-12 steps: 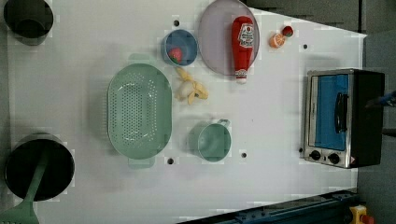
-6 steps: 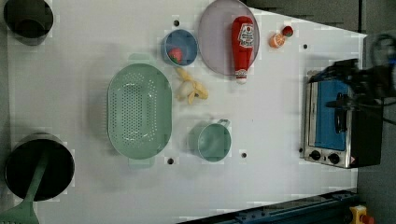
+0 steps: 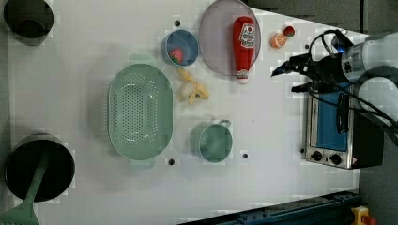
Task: Pick ketchup from plate and place it on table.
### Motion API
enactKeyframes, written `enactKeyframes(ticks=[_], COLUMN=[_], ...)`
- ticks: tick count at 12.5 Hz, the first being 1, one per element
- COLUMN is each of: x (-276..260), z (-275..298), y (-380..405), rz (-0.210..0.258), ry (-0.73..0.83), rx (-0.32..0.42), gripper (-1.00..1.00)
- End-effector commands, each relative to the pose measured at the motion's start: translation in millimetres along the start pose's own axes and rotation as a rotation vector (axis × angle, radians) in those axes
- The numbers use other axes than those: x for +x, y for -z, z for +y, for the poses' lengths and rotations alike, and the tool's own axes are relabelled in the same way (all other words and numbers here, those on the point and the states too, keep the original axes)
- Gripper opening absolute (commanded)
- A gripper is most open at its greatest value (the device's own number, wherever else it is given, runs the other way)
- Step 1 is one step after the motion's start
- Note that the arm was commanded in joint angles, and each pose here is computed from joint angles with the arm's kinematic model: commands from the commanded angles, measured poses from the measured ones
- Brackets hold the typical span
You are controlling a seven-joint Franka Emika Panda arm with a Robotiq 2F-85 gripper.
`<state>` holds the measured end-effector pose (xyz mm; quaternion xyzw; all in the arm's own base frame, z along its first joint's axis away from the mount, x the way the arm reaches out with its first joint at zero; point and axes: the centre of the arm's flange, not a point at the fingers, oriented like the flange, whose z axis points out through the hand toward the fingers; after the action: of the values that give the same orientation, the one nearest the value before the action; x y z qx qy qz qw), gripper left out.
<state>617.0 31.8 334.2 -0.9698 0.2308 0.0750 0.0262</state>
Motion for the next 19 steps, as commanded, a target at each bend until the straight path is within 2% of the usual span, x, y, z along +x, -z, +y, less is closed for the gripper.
enactKeyframes(ticks=[1, 3, 6, 8, 13, 17, 19], x=[24, 40, 55, 65, 91, 96, 96], z=[-9, -14, -24, -33, -45, -51, -50], y=[-8, -34, -69, -89, -138, -167, -174], rz=[0.053, 0.057, 0.053, 0.089, 0.228, 0.292, 0.290], ry=[0.304, 0.378, 0.391, 0.394, 0.450, 0.475, 0.476], rx=[0.029, 0.037, 0.046, 0.061, 0.050, 0.059, 0.057], gripper=[1.00, 1.00, 1.00, 1.00, 1.00, 1.00, 1.00])
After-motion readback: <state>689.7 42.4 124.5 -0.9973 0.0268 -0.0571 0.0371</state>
